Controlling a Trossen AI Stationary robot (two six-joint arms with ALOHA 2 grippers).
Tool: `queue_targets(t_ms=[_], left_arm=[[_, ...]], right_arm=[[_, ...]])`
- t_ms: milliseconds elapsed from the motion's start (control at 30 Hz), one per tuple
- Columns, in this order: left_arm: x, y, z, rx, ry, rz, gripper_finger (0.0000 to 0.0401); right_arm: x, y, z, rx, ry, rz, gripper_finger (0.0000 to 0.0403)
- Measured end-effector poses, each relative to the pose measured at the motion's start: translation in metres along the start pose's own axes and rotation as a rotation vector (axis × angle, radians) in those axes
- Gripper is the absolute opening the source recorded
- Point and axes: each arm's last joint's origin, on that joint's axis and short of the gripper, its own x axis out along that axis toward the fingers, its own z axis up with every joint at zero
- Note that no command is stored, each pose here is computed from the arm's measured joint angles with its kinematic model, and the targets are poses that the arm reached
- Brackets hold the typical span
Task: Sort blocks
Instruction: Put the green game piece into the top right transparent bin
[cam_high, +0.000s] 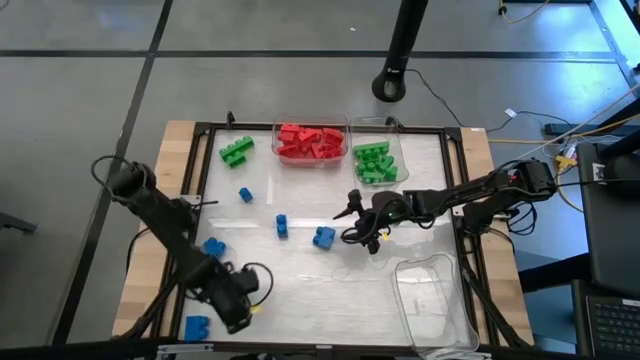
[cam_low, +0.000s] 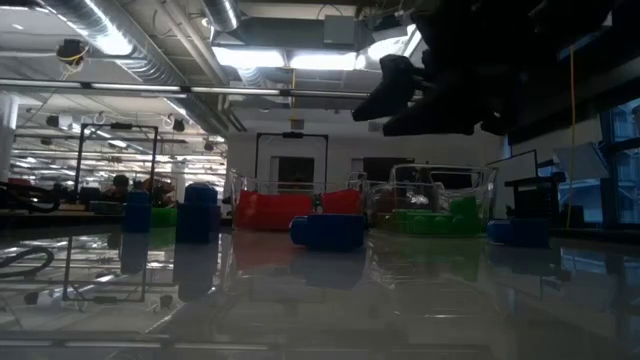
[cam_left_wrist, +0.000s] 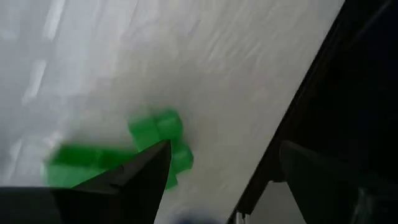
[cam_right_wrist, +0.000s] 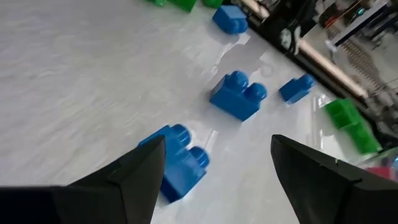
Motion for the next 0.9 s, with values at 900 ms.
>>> queue_targets(t_ms=[900], left_arm=[[0.035, 0.009, -0.025, -0.069, -0.020, 0.210, 0.0290]], right_arm=[[0.001, 0.018, 0.011, -0.026, 0.056, -0.076, 0.0289]])
